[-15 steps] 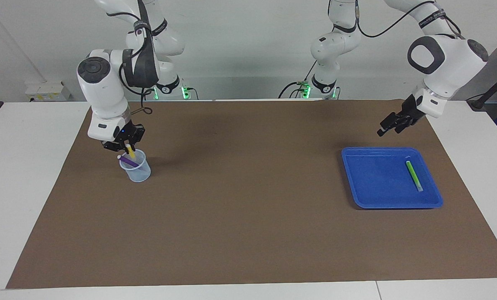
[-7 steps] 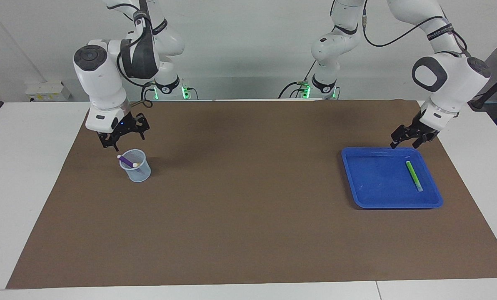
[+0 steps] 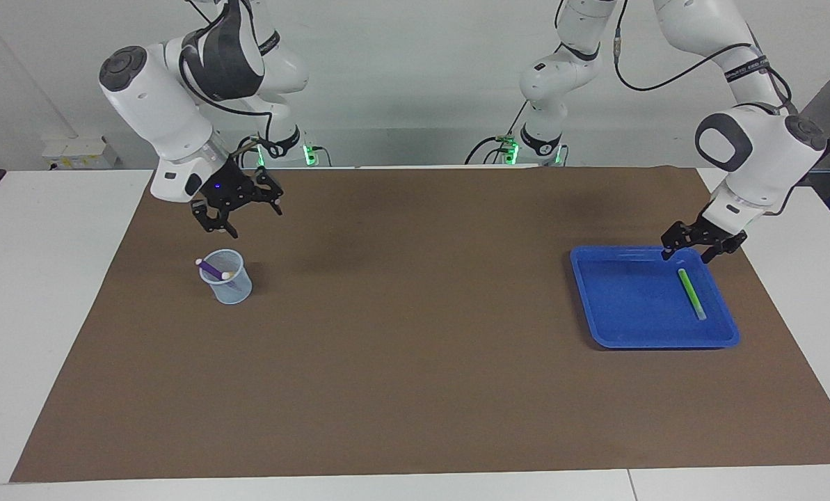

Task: Transfer and insert pens with both arms
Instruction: 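Release the pen and raise the right gripper while the left gripper grasps green pen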

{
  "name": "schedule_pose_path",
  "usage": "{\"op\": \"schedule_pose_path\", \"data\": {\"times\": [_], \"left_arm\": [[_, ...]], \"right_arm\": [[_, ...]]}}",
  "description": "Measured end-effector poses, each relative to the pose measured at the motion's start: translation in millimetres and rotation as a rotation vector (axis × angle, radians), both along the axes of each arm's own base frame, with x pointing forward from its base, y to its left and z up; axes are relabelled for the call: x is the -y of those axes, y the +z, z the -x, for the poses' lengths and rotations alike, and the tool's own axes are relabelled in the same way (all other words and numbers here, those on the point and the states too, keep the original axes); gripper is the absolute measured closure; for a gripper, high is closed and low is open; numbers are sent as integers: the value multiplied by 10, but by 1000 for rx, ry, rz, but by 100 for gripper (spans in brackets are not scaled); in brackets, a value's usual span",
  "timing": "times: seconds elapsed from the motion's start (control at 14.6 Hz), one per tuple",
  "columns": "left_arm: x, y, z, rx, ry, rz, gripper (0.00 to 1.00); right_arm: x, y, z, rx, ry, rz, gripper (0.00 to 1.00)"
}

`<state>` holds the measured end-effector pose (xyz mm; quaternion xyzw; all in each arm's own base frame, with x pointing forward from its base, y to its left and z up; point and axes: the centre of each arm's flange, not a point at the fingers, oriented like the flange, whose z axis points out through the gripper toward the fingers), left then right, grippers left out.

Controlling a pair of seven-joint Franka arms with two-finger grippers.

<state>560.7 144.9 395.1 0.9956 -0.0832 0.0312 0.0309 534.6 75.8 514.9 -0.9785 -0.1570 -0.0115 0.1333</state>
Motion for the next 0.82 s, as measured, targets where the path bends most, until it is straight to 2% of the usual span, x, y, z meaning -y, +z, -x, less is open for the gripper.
{"op": "schedule_pose_path", "data": {"times": [0.14,0.34,0.48,0.55,0.82], "left_arm": [[-91,-116,-71,10,0,3,2],[-199,-246,-136,15,-1,9,0],[-264,-324,-177,26,-6,9,0],[-297,-369,-201,34,-12,9,7],[-402,-613,-265,56,-16,10,10]], "right_arm": [[-486,28,78,-41,-86,-14,0],[-1072,85,191,-64,-220,-43,0],[-1212,118,213,-84,-283,-94,0],[-1218,128,207,-93,-302,-118,0],[-1183,172,144,-80,-354,-173,0]]}}
